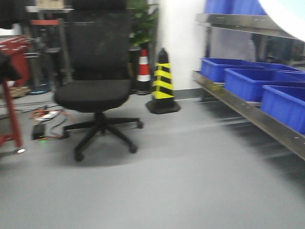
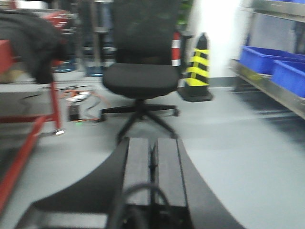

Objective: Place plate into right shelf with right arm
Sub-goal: 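Drive toward the shelf rack of blue bins carrying the plate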

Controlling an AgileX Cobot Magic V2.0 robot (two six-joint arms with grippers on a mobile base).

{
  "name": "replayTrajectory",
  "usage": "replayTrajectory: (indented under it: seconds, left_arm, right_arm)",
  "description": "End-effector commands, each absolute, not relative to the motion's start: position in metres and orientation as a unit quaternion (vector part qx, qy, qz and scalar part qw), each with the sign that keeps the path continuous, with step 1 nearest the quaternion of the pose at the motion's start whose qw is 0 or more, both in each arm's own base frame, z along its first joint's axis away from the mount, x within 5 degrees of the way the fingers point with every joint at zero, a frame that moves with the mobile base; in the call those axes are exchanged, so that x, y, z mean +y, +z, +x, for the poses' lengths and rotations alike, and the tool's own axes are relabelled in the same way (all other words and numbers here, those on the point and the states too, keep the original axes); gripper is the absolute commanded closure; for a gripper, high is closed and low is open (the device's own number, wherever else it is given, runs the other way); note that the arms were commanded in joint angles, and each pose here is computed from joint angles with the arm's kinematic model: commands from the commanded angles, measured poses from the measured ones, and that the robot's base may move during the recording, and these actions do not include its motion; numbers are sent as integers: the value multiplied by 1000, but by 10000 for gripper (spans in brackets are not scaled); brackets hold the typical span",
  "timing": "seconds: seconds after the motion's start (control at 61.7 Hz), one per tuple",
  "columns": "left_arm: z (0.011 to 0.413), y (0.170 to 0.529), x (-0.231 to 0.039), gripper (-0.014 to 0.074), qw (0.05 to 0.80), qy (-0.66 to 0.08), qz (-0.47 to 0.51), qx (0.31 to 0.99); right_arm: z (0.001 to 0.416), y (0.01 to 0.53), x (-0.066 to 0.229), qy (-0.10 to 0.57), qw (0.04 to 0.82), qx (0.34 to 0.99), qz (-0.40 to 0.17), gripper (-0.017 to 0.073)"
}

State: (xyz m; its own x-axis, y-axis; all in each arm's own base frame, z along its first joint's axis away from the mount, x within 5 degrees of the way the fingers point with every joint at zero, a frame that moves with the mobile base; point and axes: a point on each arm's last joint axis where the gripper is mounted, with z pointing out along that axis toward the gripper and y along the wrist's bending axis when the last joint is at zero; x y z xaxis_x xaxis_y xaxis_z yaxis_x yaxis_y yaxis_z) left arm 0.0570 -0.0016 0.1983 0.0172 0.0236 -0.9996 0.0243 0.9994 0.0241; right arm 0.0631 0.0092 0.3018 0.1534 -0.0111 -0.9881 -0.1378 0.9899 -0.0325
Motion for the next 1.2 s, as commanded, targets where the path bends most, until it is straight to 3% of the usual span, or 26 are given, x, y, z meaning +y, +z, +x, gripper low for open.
replayTrajectory:
  seconds: [0.0,1.182]
  left_arm:
    - [56,203,-1,722,744,-2,7,669]
    - [56,203,-1,722,744,-2,7,669]
  right_arm:
    - [60,320,8,36,795,603,-51,505]
    - [60,320,8,36,796,602,-51,505]
